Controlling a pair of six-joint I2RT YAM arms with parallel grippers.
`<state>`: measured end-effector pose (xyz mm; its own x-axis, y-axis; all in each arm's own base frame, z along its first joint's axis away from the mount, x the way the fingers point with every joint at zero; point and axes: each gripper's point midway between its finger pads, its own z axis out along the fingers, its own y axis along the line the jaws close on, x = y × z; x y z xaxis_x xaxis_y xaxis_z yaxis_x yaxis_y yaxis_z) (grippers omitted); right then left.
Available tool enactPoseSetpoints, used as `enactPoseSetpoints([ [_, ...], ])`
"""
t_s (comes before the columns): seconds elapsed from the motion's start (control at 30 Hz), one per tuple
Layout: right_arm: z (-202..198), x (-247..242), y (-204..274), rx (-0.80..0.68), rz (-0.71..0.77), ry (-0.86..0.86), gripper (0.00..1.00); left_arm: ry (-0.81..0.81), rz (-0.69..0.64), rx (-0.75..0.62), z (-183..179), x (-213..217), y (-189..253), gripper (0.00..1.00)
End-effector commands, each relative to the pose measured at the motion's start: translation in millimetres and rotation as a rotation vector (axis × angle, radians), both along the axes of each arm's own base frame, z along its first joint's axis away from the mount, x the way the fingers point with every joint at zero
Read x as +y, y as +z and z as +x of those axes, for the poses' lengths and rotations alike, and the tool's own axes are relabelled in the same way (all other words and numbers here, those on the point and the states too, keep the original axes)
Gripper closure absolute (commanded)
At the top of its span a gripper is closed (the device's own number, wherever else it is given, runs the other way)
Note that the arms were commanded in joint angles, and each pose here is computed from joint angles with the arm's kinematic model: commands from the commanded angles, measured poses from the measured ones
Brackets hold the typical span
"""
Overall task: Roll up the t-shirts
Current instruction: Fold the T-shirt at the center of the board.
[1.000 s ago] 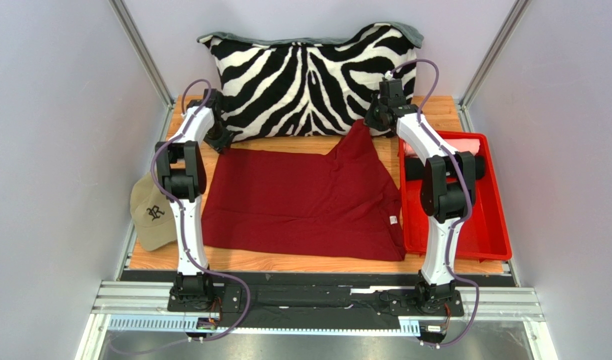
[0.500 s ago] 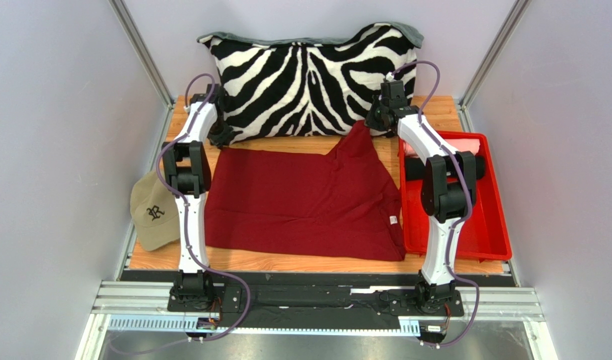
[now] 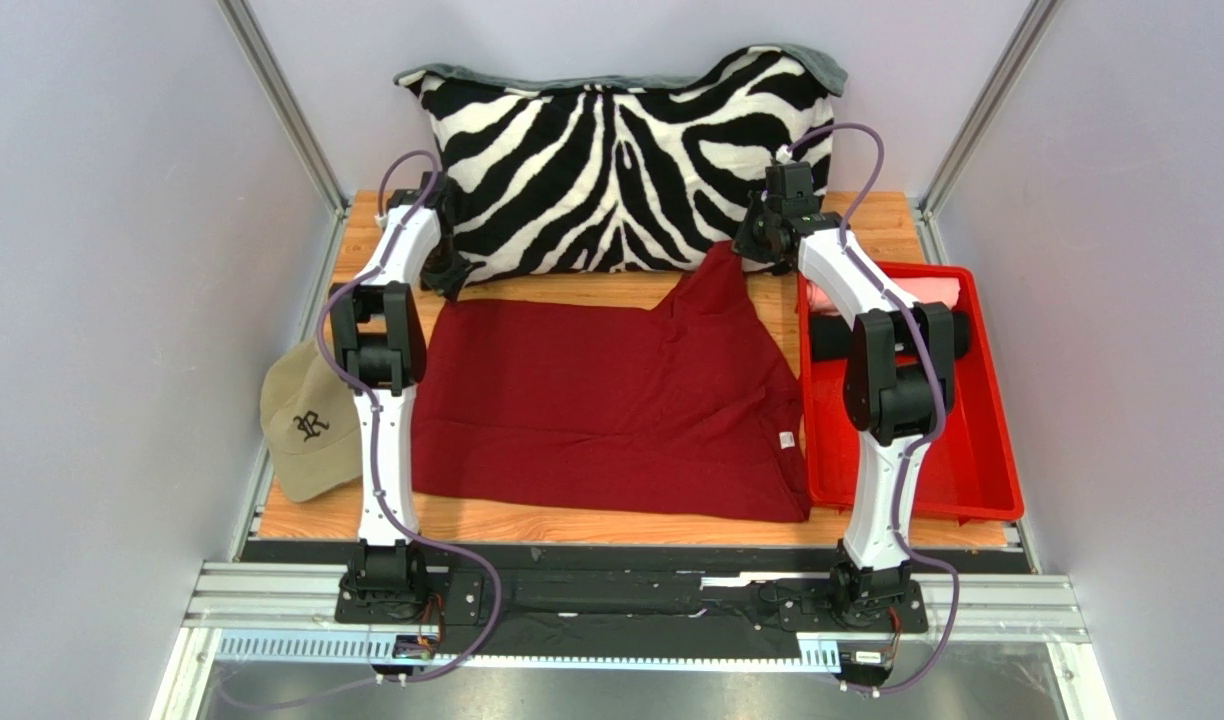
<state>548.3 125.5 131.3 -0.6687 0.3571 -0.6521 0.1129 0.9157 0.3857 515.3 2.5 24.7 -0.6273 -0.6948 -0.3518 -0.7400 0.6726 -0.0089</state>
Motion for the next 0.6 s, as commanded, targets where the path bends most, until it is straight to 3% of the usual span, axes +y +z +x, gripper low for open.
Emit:
enactPoseSetpoints([
  [0.0, 8.3, -2.3, 40.8, -0.101, 0.03, -0.011, 1.0, -0.008, -0.004, -0.014, -2.9, -2.9, 6.7, 1.0],
  [0.3, 0.4, -10.2, 82.7, -0.169, 0.035, -0.04, 1.0, -0.046, -0.031, -0.217, 13.1, 3.2, 62.9, 1.0],
  [0.4, -0.4, -10.4, 94.9, -0.19, 0.037, -0.039, 1.0, -0.017, -0.06, -0.25, 17.1, 31.0, 73.7, 1.0],
  [0.57, 0.1, -7.2, 103.9, -0.189, 0.046, -0.029, 1.0, -0.061, -0.099, -0.281, 23.3, 32.6, 85.5, 1.0],
])
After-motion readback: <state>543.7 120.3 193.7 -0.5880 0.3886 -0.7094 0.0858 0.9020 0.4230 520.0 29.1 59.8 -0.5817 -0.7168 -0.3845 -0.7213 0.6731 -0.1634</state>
